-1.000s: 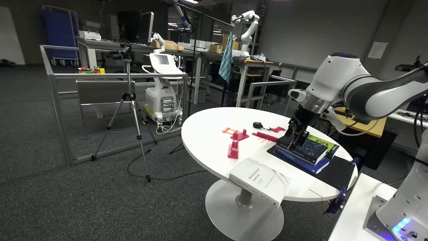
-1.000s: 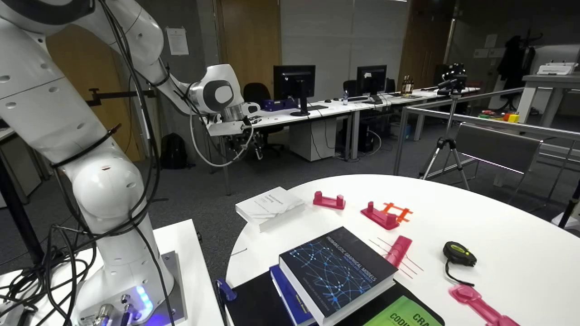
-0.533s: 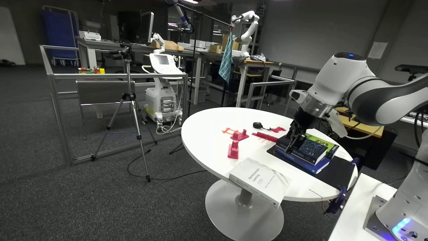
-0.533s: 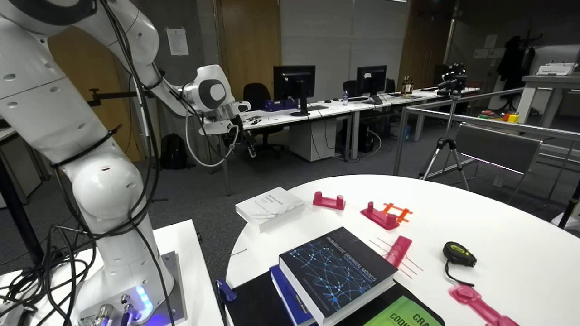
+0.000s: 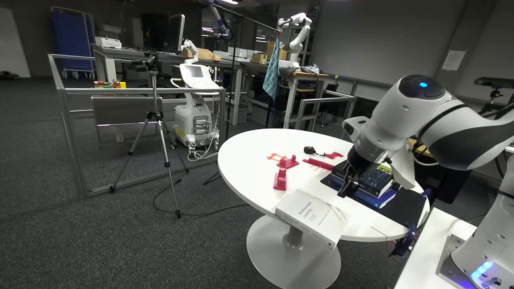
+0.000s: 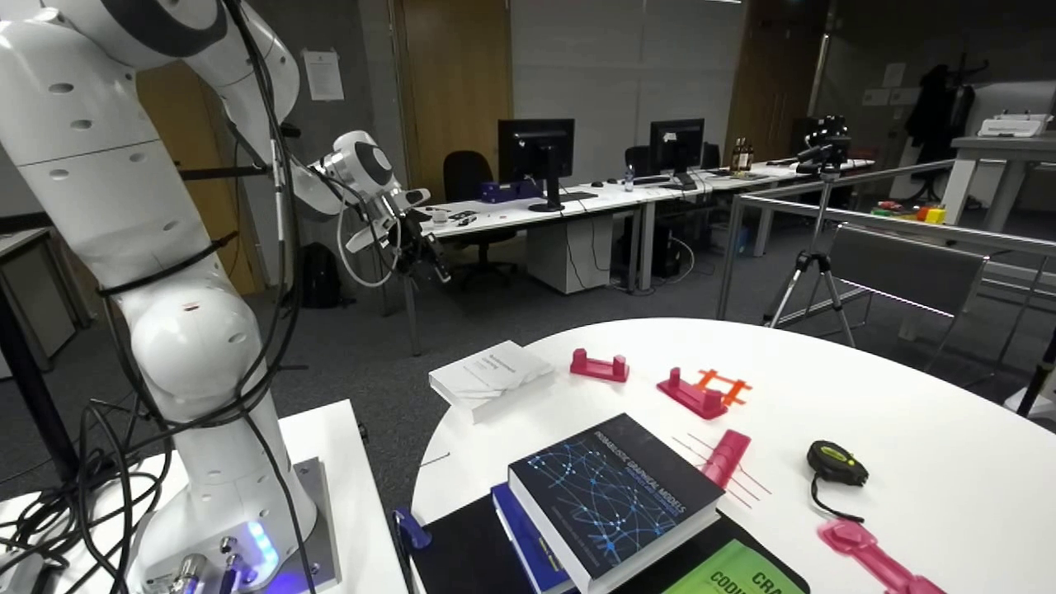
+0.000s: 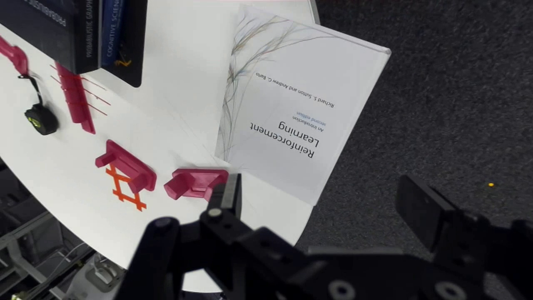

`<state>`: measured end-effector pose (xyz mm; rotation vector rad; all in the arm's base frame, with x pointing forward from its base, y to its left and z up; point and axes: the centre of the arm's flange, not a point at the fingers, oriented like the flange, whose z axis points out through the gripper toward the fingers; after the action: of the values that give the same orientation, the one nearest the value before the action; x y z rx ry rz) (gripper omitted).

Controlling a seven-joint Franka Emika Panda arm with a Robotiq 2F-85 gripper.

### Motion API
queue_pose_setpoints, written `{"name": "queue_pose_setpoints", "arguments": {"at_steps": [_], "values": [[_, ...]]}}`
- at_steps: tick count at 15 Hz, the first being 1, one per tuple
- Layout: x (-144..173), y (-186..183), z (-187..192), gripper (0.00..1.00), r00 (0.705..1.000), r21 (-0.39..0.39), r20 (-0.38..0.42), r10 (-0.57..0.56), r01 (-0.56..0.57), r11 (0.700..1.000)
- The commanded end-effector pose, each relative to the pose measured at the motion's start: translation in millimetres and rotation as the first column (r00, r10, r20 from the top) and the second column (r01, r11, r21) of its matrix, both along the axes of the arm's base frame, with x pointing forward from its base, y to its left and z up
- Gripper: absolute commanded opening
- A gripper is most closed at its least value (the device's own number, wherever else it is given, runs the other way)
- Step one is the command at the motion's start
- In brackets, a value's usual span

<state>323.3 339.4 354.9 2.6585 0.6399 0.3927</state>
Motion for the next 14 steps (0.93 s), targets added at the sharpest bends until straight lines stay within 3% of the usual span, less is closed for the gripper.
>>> {"name": "queue_pose_setpoints", "arguments": {"at_steps": [1,8,14], "values": [[20,41,-19,1.0,0.999,-0.095,0.026,-0.045,0.047,0.994],[45,64,-92,1.0,0.991,-0.223,0.056,-0.124,0.133,0.966],[66,82,-149,1.0,0.986,-0.237,0.028,-0.162,0.164,0.958]]}}
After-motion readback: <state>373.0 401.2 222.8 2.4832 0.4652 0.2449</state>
